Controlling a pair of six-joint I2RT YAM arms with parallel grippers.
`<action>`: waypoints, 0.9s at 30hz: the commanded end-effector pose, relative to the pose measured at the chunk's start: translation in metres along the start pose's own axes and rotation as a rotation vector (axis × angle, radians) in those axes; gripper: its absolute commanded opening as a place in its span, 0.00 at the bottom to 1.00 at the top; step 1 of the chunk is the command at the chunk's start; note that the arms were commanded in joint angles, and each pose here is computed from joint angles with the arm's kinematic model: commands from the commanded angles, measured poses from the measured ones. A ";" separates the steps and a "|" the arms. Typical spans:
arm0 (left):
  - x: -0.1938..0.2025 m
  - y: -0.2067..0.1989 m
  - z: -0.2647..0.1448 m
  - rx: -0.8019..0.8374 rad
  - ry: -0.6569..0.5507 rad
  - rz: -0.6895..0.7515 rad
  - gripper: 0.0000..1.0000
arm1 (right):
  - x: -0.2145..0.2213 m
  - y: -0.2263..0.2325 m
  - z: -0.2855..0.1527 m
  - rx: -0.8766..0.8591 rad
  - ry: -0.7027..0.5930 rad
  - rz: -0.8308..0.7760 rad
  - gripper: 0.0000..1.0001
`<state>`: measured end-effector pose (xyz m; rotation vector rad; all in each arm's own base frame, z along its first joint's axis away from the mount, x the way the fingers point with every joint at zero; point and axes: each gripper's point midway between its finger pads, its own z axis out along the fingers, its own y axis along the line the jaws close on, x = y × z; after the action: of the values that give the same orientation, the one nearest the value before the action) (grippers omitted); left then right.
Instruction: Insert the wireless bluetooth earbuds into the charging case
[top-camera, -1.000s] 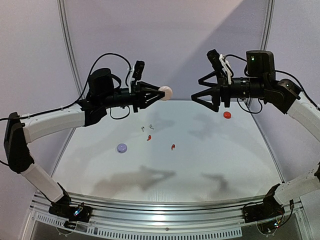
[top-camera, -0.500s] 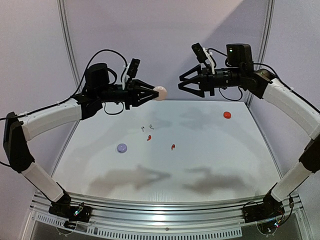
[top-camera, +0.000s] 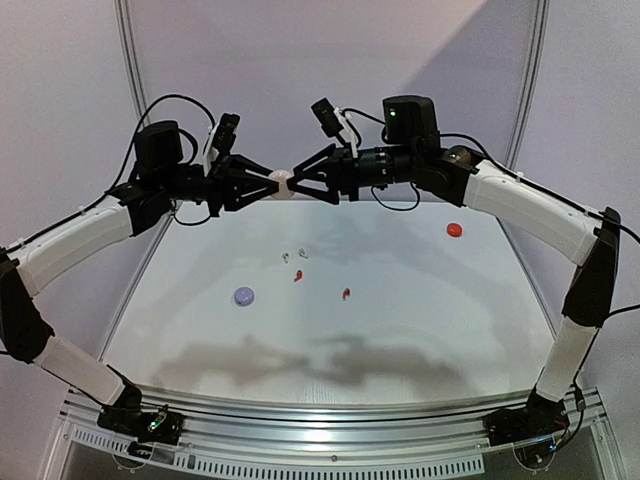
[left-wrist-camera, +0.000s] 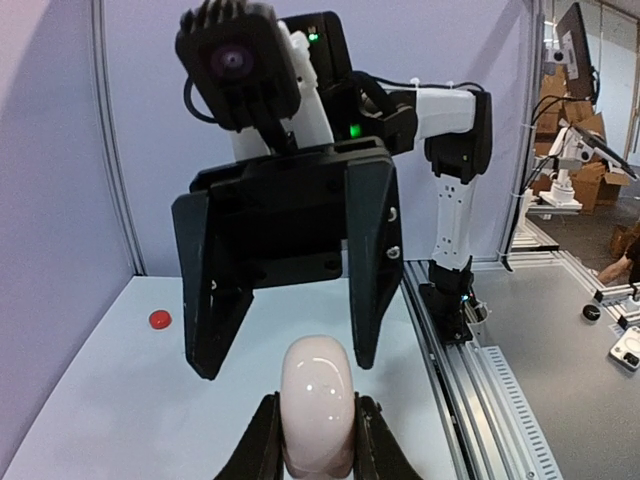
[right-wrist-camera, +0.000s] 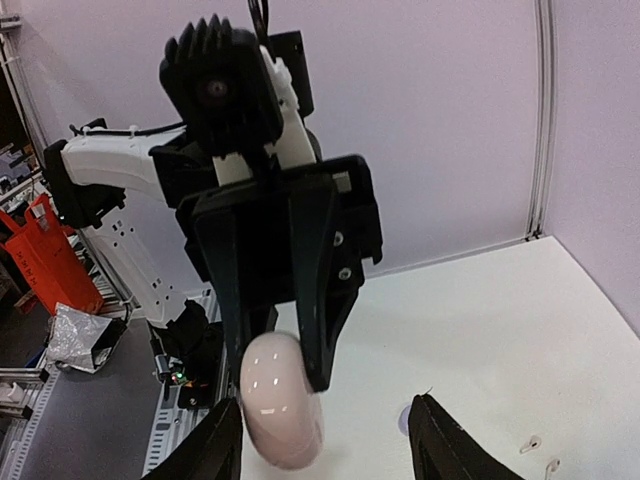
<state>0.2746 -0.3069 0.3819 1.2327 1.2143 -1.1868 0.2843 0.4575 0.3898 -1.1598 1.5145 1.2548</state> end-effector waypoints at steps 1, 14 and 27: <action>0.004 0.006 -0.003 -0.004 -0.011 0.007 0.00 | -0.003 -0.005 0.009 -0.028 0.018 -0.009 0.54; 0.007 0.017 0.004 -0.001 -0.018 -0.024 0.00 | 0.014 -0.003 0.010 -0.064 0.093 -0.053 0.24; 0.012 0.022 0.003 -0.038 -0.023 -0.075 0.61 | 0.009 -0.008 0.011 -0.038 0.075 -0.062 0.00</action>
<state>0.2891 -0.3113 0.3701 1.1956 1.2533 -1.2369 0.2842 0.4641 0.3827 -1.2985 1.4741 1.2227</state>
